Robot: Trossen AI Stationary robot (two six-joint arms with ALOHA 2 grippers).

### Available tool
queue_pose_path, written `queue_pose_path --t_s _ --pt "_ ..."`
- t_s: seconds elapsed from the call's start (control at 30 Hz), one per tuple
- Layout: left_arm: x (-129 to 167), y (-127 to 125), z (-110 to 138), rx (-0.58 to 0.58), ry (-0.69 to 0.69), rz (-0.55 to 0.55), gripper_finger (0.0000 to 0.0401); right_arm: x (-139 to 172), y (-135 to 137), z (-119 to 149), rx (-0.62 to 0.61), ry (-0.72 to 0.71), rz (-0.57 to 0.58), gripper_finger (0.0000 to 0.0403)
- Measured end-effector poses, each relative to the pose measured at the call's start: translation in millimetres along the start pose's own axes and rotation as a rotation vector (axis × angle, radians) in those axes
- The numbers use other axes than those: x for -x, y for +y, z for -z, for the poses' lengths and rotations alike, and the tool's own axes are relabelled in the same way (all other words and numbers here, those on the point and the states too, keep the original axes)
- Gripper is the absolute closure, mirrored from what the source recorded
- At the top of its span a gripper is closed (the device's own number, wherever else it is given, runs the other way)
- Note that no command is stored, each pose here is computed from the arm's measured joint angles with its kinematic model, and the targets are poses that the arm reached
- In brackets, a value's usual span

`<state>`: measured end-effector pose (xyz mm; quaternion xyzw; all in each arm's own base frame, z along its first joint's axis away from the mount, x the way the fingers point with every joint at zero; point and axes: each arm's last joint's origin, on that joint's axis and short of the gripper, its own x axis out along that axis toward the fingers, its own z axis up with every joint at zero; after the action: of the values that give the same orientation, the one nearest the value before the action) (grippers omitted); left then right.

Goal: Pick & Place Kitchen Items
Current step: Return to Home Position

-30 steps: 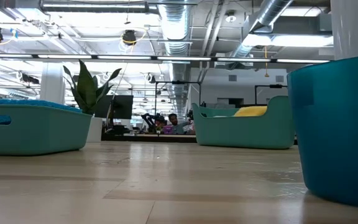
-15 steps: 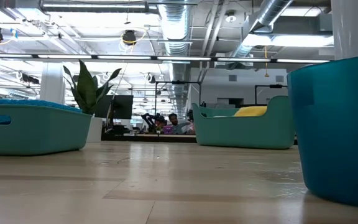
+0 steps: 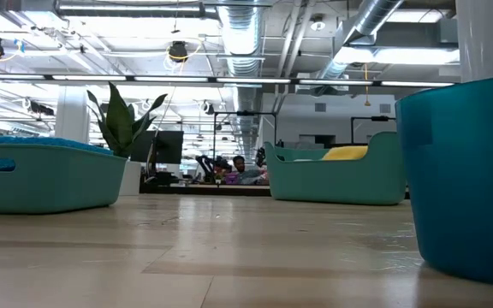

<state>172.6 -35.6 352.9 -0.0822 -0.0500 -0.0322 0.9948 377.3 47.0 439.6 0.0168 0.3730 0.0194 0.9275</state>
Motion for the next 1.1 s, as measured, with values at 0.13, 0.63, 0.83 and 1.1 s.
queue_pose_path --t_s 0.13,0.63,0.83,1.1 --pt "-0.1 6.8 9.6 -0.035 0.103 -0.039 0.0337 13.0 9.3 1.1 -0.011 -0.02 -0.008 0.0403" --pt "23.4 53.6 106.5 0.05 -0.114 0.012 0.04 73.4 23.2 1.9 -0.112 -0.192 0.08 0.0403" --pt "52.6 55.3 146.0 0.046 -0.146 0.04 0.04 73.3 31.6 -0.2 -0.129 -0.224 0.056 0.0403" --pt "64.4 50.6 150.2 0.008 -0.117 0.141 0.04 73.1 30.7 -4.7 -0.231 -0.283 0.1 0.0403"
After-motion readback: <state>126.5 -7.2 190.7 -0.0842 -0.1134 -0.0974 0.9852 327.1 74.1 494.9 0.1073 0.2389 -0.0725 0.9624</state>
